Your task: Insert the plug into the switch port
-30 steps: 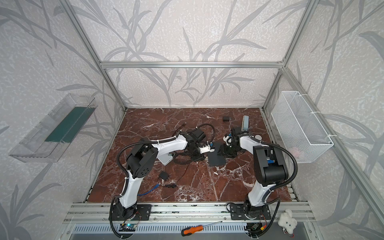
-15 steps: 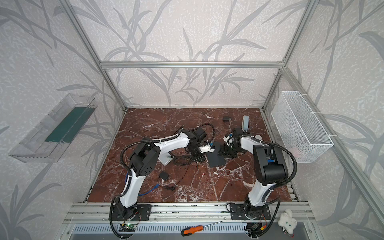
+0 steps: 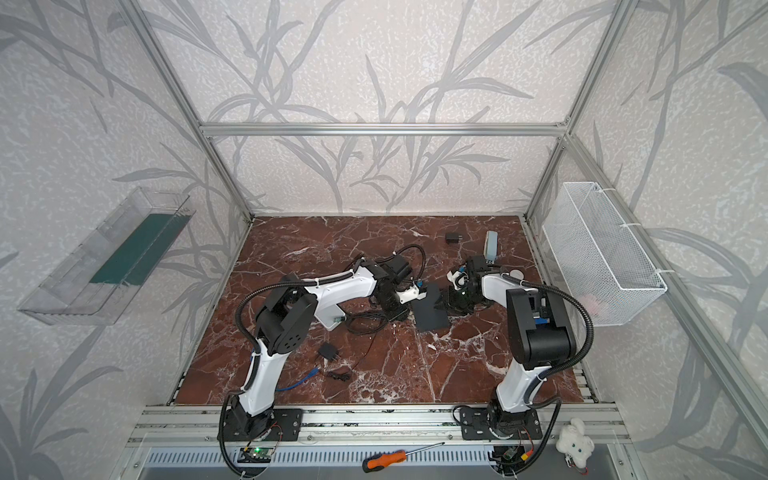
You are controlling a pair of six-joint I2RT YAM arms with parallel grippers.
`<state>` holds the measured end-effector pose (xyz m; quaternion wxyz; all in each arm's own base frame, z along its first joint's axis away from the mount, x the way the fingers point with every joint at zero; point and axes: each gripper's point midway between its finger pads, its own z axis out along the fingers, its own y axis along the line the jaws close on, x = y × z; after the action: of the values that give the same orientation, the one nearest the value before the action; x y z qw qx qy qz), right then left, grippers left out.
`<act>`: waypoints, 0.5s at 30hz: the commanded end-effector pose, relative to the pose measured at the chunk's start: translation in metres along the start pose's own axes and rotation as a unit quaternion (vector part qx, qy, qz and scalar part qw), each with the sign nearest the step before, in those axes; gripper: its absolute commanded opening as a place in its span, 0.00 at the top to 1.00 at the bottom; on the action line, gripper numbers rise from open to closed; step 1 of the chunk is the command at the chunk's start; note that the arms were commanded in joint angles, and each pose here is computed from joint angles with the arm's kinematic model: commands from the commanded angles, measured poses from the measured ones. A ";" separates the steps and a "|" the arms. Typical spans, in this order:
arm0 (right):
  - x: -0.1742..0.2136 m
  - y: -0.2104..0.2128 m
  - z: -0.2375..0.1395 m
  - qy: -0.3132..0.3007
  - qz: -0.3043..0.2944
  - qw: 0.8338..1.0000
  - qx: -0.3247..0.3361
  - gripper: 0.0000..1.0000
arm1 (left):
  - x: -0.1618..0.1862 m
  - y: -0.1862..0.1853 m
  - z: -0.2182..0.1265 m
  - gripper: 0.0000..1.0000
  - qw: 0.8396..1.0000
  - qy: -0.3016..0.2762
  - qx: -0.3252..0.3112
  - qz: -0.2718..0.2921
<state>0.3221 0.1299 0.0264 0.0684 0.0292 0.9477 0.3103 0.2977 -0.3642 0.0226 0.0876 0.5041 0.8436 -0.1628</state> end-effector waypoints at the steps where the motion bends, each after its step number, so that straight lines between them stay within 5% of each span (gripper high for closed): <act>1: 0.028 0.007 0.013 0.054 0.022 0.998 -0.026 0.56 | -0.046 0.007 -0.020 1.00 0.994 -0.100 -0.034 0.011; 15: 0.018 0.016 0.014 0.046 0.039 0.997 -0.051 0.57 | -0.019 -0.036 -0.008 1.00 0.992 -0.048 0.069 0.089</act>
<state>0.3232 0.1336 0.0264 0.0614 0.0434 0.9433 0.3232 0.2851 -0.3615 0.0231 0.0847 0.5399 0.8177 -0.1808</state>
